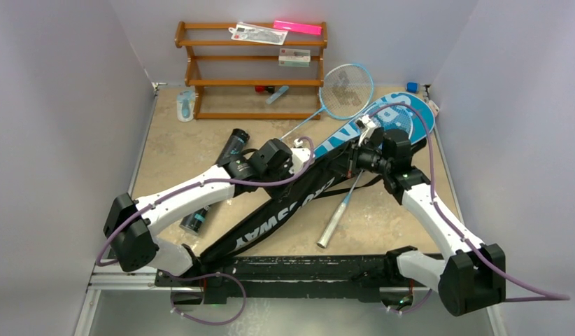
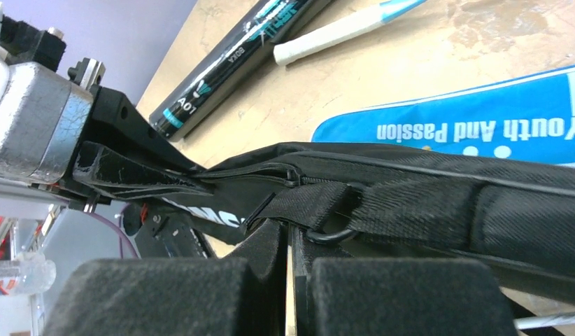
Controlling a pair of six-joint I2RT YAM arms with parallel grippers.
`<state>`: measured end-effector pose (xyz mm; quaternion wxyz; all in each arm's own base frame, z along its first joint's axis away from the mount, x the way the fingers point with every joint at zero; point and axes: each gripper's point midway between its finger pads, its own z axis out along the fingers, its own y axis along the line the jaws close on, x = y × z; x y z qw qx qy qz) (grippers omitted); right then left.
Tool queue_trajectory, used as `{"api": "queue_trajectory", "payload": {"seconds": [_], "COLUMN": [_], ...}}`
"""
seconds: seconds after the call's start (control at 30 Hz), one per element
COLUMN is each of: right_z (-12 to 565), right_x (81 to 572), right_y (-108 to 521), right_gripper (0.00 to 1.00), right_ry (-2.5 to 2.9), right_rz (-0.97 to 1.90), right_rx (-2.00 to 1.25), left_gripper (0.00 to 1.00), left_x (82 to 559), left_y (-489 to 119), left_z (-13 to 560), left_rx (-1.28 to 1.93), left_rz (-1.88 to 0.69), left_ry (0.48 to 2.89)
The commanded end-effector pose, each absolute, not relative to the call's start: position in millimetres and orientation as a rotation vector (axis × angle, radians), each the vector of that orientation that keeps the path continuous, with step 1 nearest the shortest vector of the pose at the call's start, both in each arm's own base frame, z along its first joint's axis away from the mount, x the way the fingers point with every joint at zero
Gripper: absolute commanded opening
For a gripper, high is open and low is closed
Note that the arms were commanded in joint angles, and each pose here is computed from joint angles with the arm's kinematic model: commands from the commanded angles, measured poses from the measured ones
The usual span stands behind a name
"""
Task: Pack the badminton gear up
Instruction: Zip the racket bag at the center of the board.
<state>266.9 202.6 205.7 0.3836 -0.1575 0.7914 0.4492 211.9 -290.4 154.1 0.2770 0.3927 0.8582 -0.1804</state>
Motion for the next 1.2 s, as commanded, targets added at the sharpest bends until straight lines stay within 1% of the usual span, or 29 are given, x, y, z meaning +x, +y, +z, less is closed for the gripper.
{"api": "queue_trajectory", "payload": {"seconds": [0.0, 0.17, 0.53, 0.67, 0.83, 0.93, 1.03, 1.17], "right_z": [230.8, 223.1, 199.6, 193.8, 193.9, 200.6, 204.2, 208.5], "right_x": [246.6, 228.9, 186.2, 183.4, 200.2, 210.8, 217.0, 219.1], "right_y": [227.4, 250.6, 289.6, 293.3, 277.9, 268.1, 261.9, 260.9], "right_gripper": [0.0, 0.0, 0.0, 0.0, 0.0, 0.0, 0.0, 0.0], "right_ry": [1.907, 1.9, 1.894, 1.907, 1.965, 1.966, 1.961, 1.95], "right_rz": [1.242, 1.287, 1.452, 1.442, 1.295, 1.243, 1.233, 1.242], "right_rx": [-0.6, -0.695, -0.765, -0.748, -0.595, -0.544, -0.528, -0.538], "left_gripper": [0.0, 0.0, 0.0, 0.0, 0.34, 0.47, 0.53, 0.54], "left_x": [217.9, 220.3, 225.9, 226.4, 222.7, 217.5, 208.8, 196.6], "left_y": [-301.6, -310.1, -322.8, -328.1, -320.4, -308.1, -294.4, -277.9], "left_z": [178.5, 183.9, 194.8, 199.9, 202.6, 204.0, 202.5, 191.3], "left_rx": [1.04, 1.047, 1.007, 1.0, 1.004, 0.985, 0.966, 0.956], "left_rz": [-0.517, -0.529, -0.558, -0.588, -0.572, -0.553, -0.543, -0.518], "left_ry": [2.208, 2.177, 2.134, 2.113, 2.124, 2.131, 2.156, 2.227]}}
